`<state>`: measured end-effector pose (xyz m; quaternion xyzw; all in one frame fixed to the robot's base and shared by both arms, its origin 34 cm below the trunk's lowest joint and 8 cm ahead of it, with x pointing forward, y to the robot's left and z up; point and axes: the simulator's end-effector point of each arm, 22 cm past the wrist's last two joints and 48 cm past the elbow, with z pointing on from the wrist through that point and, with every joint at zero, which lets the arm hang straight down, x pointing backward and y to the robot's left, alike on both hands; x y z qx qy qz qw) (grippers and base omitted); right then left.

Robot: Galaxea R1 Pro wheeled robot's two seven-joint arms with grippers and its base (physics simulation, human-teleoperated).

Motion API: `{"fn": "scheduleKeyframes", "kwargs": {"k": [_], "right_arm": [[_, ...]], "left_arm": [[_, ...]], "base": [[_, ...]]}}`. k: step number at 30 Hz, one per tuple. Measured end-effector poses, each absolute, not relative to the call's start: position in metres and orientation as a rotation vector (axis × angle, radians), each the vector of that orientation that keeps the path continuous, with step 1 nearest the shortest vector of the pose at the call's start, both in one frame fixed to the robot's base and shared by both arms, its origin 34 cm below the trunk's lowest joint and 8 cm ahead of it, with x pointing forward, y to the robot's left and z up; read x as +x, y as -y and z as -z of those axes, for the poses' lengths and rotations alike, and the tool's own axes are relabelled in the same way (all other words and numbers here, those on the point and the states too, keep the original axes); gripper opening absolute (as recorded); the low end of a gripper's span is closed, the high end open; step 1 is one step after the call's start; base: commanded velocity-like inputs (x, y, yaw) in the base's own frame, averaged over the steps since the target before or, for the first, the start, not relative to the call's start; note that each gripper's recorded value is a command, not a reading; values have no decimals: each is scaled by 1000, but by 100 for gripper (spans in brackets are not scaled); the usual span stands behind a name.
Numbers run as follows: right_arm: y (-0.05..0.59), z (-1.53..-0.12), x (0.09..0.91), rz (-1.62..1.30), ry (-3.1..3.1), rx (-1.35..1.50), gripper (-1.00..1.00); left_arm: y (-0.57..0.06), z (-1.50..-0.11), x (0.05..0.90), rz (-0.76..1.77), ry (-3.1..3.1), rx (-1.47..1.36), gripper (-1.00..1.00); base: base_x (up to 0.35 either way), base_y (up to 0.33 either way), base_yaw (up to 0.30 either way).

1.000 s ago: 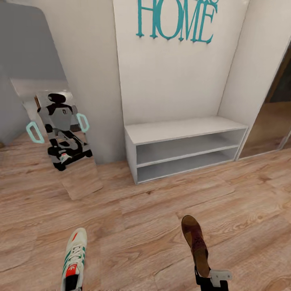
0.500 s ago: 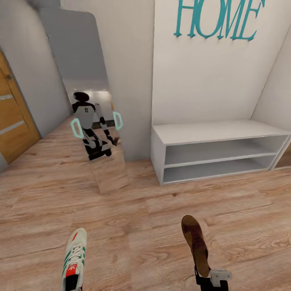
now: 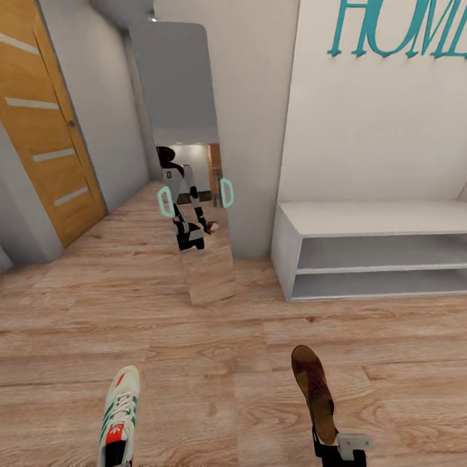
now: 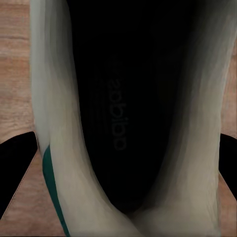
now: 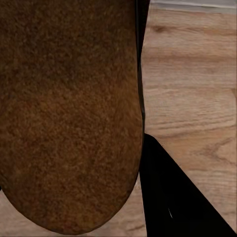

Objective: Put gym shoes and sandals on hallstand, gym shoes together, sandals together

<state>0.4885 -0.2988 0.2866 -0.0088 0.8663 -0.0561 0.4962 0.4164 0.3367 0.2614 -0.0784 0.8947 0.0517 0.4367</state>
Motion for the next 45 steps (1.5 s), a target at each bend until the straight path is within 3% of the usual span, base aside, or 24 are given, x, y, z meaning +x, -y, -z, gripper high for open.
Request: {"fn": "scheduleKeyframes", "kwargs": {"k": [17, 45], "right_arm": [[299, -287, 489, 136, -2098, -21, -100], [299, -287, 489, 136, -2098, -21, -100]], "left_arm": [[-337, -262, 416, -128, -2225, -195, -100], [-337, -262, 417, -129, -2224, -199, -100]], "base": [[20, 0, 281], [289, 165, 281]]}}
